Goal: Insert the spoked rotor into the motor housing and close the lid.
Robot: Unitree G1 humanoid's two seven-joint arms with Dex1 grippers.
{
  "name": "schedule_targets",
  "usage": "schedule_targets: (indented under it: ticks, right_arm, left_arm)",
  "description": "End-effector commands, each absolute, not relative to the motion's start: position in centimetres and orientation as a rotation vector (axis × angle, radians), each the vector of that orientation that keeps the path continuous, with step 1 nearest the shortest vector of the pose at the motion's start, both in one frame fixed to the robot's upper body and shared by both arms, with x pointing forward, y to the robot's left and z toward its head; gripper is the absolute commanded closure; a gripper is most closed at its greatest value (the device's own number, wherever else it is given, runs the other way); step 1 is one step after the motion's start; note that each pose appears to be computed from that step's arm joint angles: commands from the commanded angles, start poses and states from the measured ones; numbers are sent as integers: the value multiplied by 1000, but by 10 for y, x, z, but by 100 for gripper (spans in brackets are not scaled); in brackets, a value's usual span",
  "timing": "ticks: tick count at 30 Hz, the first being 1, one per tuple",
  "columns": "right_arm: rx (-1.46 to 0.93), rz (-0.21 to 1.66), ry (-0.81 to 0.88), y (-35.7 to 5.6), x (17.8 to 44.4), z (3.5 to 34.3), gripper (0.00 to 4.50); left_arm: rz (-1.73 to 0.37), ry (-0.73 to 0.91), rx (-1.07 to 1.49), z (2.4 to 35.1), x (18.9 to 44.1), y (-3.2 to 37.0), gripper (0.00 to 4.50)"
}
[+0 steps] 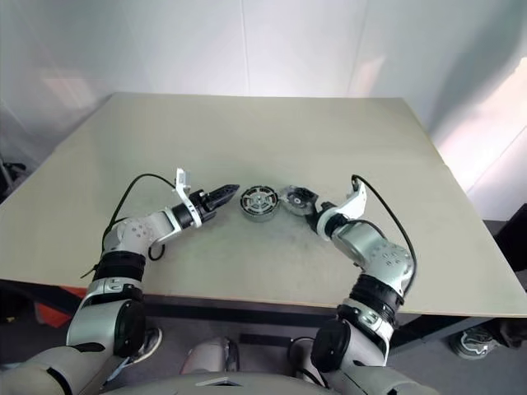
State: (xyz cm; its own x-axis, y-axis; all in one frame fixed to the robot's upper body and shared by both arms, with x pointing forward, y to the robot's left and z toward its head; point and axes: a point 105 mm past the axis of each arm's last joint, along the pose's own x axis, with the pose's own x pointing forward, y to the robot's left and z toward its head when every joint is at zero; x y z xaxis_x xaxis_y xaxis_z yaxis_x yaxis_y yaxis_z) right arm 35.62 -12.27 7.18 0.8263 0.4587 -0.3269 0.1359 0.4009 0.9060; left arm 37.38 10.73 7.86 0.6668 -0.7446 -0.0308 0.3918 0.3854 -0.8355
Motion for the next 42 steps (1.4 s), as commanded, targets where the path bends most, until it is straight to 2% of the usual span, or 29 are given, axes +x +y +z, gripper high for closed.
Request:
schedule_targets:
  ticks: [1,10,13,19,23,27,31,37,42]
  right_arm:
    - [1135,285,518,-113,374,93,2]
    - [1089,325,411,-108,393,104,2]
    - [1082,387,351,-104,393,119,2]
    - [1021,666,204,-81,371,173,2]
    - [941,799,218,-61,353,186,2]
    - [817,810,215,-55,350,185,2]
    - [593,763,138,-59,355,180,2]
    - [212,712,132,-58,366,141,2]
    - [82,665,114,-55,379,121,2]
  left_arm:
    - [-769,398,-889,93,381,109,241]
    - [-774,398,-885,93,381,108,241]
    - [-777,399,-883,94,380,106,241]
    - [-780,407,-880,92,379,105,241]
    - [-777,410,-878,91,379,105,241]
    - [-768,397,-877,92,382,108,241]
    - [-737,360,-872,98,387,125,241]
    - [-692,317,-846,103,394,147,241]
    - [-671,309,-842,102,396,152,241]
